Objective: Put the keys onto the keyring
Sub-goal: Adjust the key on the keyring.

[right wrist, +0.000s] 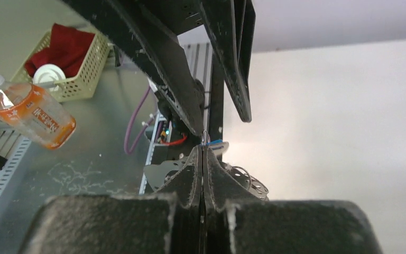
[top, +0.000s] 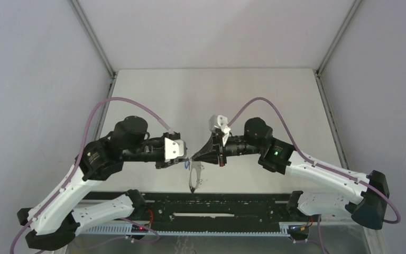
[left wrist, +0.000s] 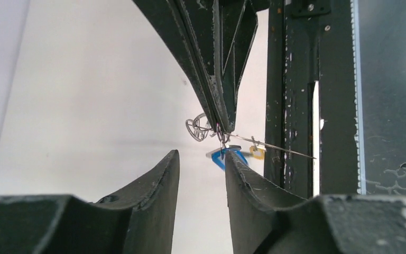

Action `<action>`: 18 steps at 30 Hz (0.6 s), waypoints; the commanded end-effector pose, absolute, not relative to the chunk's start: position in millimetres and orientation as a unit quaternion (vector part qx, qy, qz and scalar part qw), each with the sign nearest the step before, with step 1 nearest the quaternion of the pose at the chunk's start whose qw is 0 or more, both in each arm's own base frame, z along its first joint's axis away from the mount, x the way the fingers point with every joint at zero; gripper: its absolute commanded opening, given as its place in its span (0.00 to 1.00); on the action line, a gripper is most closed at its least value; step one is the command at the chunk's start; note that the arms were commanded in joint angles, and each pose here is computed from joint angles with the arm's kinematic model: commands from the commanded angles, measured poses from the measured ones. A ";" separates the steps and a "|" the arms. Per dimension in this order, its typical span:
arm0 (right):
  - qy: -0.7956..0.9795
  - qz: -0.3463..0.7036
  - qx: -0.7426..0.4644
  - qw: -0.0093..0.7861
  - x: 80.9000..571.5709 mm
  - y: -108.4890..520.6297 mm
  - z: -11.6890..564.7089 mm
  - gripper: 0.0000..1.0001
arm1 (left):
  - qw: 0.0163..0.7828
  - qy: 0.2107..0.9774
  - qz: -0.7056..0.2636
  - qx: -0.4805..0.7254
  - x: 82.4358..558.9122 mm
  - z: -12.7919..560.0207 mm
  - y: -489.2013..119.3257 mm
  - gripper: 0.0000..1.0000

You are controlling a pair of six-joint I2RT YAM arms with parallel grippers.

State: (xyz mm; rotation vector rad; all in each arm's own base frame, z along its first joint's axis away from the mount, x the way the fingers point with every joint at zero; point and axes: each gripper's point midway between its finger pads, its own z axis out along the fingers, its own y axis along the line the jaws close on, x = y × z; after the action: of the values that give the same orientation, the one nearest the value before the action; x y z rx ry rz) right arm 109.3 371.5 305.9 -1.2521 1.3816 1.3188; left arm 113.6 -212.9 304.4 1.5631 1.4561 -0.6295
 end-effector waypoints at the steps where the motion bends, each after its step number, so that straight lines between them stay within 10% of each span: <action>1: 0.413 0.589 -0.448 0.531 98.5 361.7 387.1 0.00 | 0.485 0.544 -0.280 0.625 101.7 341.0 -214.4 0.43; 18: 0.351 0.612 -0.410 0.578 94.5 349.5 418.4 0.00 | 0.581 0.468 -0.251 0.617 101.1 410.5 -205.0 0.51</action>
State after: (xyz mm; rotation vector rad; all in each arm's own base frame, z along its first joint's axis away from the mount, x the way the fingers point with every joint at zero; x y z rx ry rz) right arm 96.7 362.2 382.5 -1.0334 0.9434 1.4383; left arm 108.3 -209.3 365.7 1.4987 1.2293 -0.5973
